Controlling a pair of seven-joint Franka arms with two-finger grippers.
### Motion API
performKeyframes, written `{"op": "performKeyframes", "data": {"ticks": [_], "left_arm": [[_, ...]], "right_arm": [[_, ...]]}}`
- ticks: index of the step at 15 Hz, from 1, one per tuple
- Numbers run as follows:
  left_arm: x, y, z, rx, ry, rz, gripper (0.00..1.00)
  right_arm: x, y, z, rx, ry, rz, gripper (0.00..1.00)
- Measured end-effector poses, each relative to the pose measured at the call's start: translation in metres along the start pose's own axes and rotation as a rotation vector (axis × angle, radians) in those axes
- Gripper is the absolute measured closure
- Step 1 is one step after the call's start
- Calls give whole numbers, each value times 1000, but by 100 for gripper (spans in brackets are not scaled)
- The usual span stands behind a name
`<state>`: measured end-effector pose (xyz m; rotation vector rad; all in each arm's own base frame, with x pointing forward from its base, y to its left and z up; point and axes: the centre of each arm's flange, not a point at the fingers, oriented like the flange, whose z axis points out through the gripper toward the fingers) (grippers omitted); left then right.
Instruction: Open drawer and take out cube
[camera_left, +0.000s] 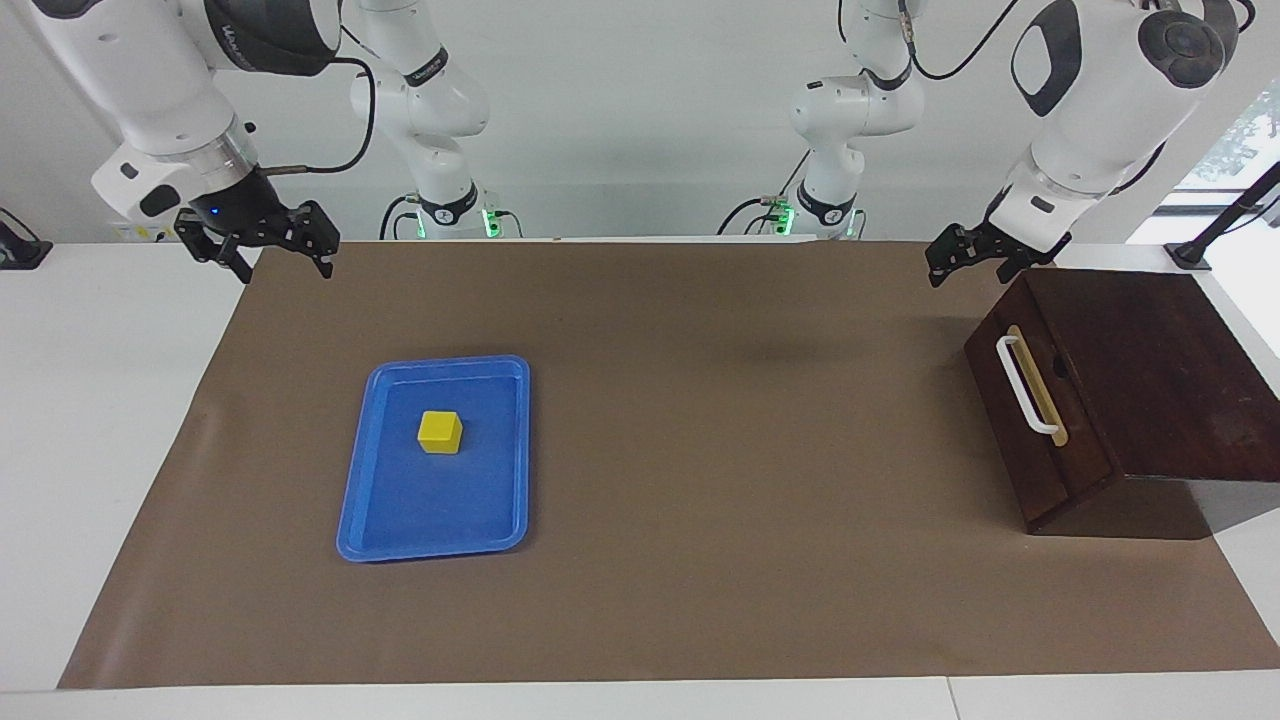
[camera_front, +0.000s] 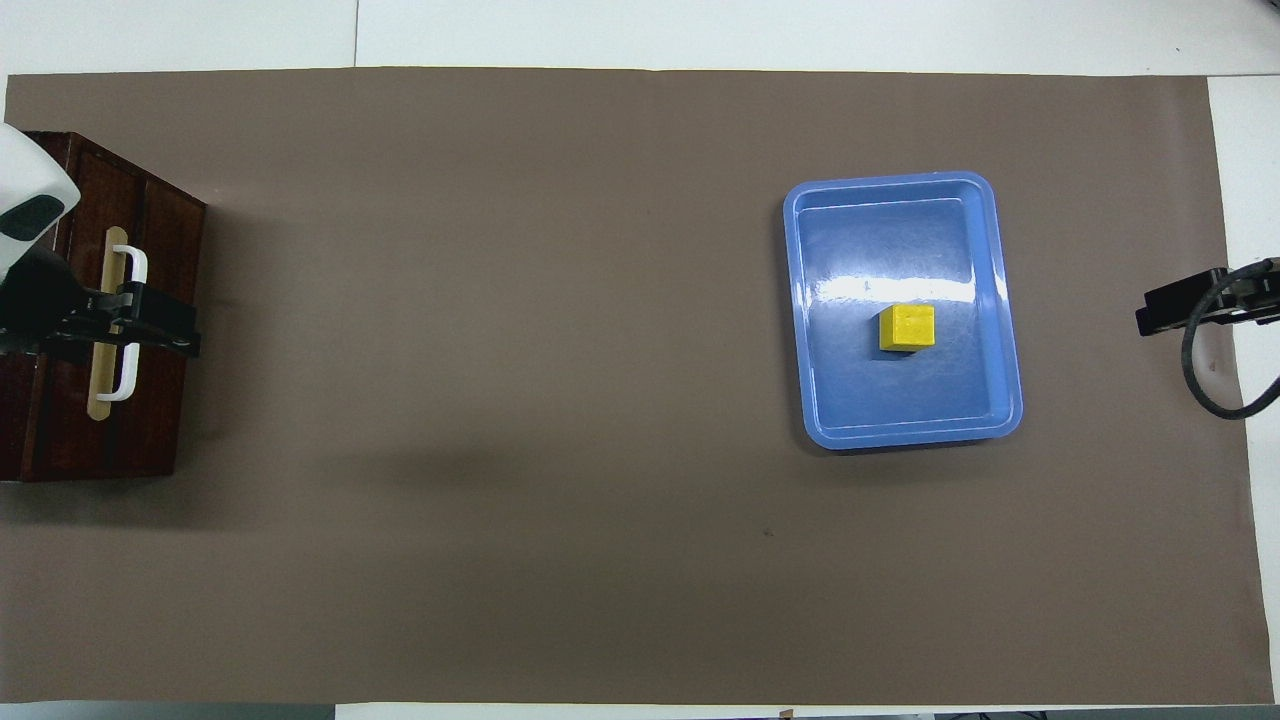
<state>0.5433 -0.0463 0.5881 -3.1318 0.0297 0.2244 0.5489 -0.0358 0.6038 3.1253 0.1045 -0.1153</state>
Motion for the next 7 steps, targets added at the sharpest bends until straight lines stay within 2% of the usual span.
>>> {"op": "performKeyframes", "data": {"ticks": [7], "left_arm": [[0, -3, 0, -1, 1, -5, 0]], "right_arm": [[0, 0, 3, 0, -5, 2, 0]]}}
